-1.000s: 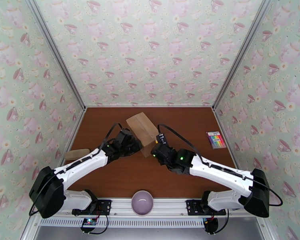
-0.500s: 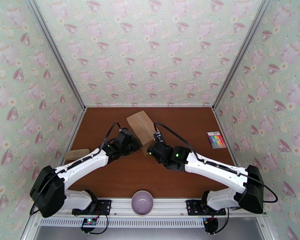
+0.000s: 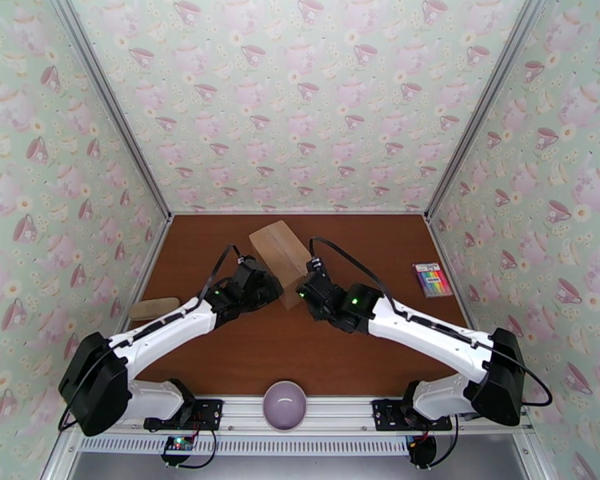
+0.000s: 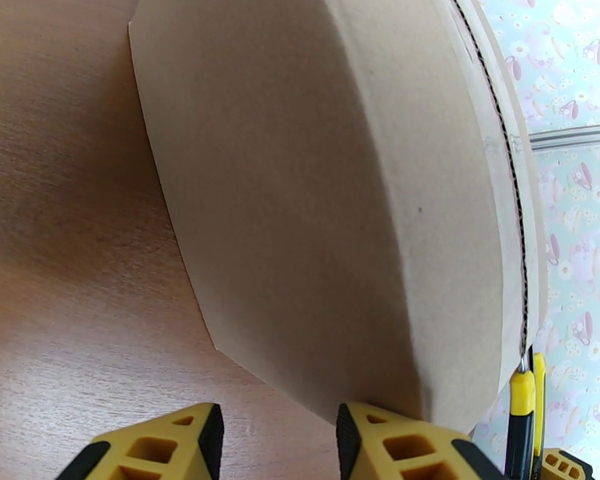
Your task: Unpack the express box
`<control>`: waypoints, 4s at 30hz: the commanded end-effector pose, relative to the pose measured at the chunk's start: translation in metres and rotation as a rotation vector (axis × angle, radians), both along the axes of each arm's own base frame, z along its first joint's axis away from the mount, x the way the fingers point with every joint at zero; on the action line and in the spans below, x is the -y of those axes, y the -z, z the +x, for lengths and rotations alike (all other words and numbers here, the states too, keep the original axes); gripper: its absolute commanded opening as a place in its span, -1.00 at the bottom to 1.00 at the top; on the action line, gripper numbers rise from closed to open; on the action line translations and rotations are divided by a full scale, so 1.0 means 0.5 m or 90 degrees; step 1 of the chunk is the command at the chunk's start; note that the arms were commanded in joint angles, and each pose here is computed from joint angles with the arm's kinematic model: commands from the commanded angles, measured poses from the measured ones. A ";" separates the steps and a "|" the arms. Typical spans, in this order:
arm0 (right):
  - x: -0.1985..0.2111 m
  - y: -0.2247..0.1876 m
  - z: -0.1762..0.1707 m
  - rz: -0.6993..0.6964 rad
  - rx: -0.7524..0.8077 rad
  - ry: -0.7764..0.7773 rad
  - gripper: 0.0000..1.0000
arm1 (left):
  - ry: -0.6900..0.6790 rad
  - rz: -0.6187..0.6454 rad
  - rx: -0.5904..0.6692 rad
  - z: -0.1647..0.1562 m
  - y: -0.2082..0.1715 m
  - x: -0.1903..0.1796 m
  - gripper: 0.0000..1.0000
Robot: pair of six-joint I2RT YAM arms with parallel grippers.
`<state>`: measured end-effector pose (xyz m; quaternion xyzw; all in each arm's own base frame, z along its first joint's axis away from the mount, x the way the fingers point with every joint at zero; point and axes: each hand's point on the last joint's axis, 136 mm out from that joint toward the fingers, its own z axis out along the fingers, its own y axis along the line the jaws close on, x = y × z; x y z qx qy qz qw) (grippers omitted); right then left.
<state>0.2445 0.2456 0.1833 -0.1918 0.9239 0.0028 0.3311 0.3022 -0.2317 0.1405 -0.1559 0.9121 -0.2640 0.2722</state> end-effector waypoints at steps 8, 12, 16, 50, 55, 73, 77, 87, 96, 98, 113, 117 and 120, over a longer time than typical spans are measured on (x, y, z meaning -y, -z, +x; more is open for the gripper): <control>-0.037 -0.002 -0.044 0.042 -0.040 -0.082 -1.00 | 0.013 -0.008 0.024 0.000 -0.021 0.027 -0.09; -0.037 -0.001 -0.039 0.017 -0.023 -0.086 -1.00 | 0.003 -0.013 0.028 0.006 -0.025 0.031 -0.09; -0.044 -0.002 -0.037 -0.008 -0.001 -0.091 -1.00 | 0.001 -0.019 0.036 0.009 -0.035 0.041 -0.10; -0.072 -0.021 -0.038 -0.002 0.024 -0.116 -1.00 | 0.002 -0.023 0.060 0.031 -0.053 0.079 -0.10; -0.061 -0.014 -0.040 -0.022 0.016 -0.109 -1.00 | -0.016 -0.012 0.081 0.046 -0.084 0.065 -0.09; -0.055 -0.018 -0.037 -0.012 0.027 -0.096 -1.00 | 0.016 0.085 0.151 0.123 -0.165 0.025 0.63; -0.056 -0.020 -0.036 -0.011 0.029 -0.095 -1.00 | 0.026 0.089 0.140 0.150 -0.136 0.051 0.64; -0.045 -0.033 -0.043 -0.010 0.030 -0.098 -1.00 | 0.006 0.125 0.119 0.190 -0.092 0.053 0.63; -0.017 -0.053 -0.063 -0.004 0.025 -0.093 -1.00 | -0.033 0.172 0.099 0.228 -0.062 0.014 0.62; -0.013 -0.055 -0.065 -0.001 0.025 -0.091 -1.00 | -0.040 0.178 0.094 0.236 -0.053 0.004 0.61; 0.031 -0.065 -0.078 0.004 0.027 -0.055 -1.00 | -0.055 0.173 0.125 0.263 -0.071 -0.028 0.60; 0.050 -0.071 -0.067 0.008 0.032 -0.013 -1.00 | -0.051 0.144 0.153 0.256 -0.108 -0.024 0.60; 0.064 -0.078 -0.050 0.036 0.034 0.020 -1.00 | -0.048 0.129 0.177 0.247 -0.148 -0.026 0.60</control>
